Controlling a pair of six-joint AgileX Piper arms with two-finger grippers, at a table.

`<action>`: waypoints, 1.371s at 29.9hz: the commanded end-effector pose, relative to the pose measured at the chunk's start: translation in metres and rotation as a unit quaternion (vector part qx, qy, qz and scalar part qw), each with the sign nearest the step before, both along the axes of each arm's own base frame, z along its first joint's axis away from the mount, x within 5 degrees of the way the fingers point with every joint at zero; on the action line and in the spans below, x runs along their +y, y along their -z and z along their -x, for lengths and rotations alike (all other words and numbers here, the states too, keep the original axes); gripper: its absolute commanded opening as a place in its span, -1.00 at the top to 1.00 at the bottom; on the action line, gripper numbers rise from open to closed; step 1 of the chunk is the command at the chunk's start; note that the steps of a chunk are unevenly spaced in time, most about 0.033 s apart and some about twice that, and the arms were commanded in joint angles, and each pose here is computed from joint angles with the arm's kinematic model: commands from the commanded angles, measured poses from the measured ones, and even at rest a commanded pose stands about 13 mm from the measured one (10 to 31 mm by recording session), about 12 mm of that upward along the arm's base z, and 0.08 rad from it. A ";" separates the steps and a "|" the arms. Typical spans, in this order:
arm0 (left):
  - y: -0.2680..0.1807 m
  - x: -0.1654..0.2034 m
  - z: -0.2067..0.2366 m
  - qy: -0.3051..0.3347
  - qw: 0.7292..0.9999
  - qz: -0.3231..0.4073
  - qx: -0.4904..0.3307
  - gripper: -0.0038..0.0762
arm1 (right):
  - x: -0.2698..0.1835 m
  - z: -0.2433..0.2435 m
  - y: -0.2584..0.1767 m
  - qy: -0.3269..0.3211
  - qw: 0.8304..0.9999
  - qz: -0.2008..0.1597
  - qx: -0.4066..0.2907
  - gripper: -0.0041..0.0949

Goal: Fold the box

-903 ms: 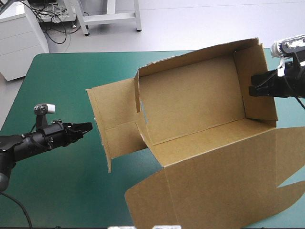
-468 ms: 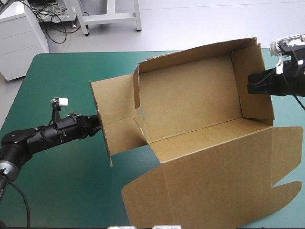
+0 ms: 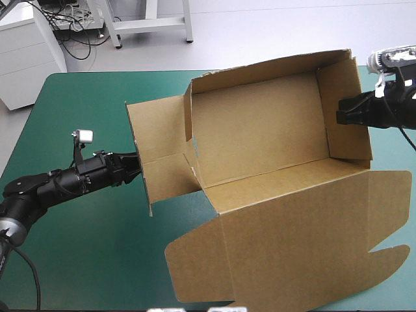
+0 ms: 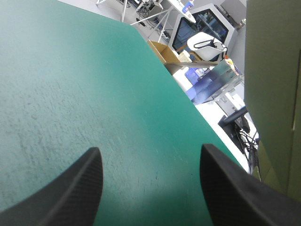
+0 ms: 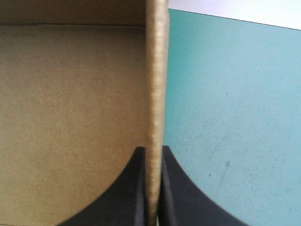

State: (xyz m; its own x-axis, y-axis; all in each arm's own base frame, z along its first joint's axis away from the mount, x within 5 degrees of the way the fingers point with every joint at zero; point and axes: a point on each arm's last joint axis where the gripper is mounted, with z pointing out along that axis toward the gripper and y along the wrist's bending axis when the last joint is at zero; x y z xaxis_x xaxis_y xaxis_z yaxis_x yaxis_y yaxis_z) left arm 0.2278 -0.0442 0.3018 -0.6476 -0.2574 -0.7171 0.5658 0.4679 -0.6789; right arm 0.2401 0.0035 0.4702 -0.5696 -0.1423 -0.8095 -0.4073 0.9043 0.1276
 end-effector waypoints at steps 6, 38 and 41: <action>-0.039 -0.019 0.009 0.076 0.993 0.057 -0.065 -0.19 | 0.033 -0.006 -0.015 0.026 0.998 -0.012 -0.058 0.95; -0.066 -0.026 0.014 0.081 0.985 0.091 -0.118 -0.41 | 0.082 -0.042 0.004 0.029 0.997 0.004 -0.077 0.94; -0.073 -0.030 0.014 0.092 0.984 0.080 -0.130 -0.41 | 0.090 -0.045 0.006 0.025 0.996 0.001 -0.081 0.94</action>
State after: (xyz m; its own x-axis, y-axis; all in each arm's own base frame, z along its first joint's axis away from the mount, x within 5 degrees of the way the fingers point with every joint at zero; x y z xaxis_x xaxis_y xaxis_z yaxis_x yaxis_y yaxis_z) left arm 0.2264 -0.0672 0.3442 -0.5530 -0.2486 -0.7953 0.6999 0.3793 -0.6052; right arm 0.2911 0.0885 0.4422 -0.5423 -0.1852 -0.8195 -0.3768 0.9254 0.0403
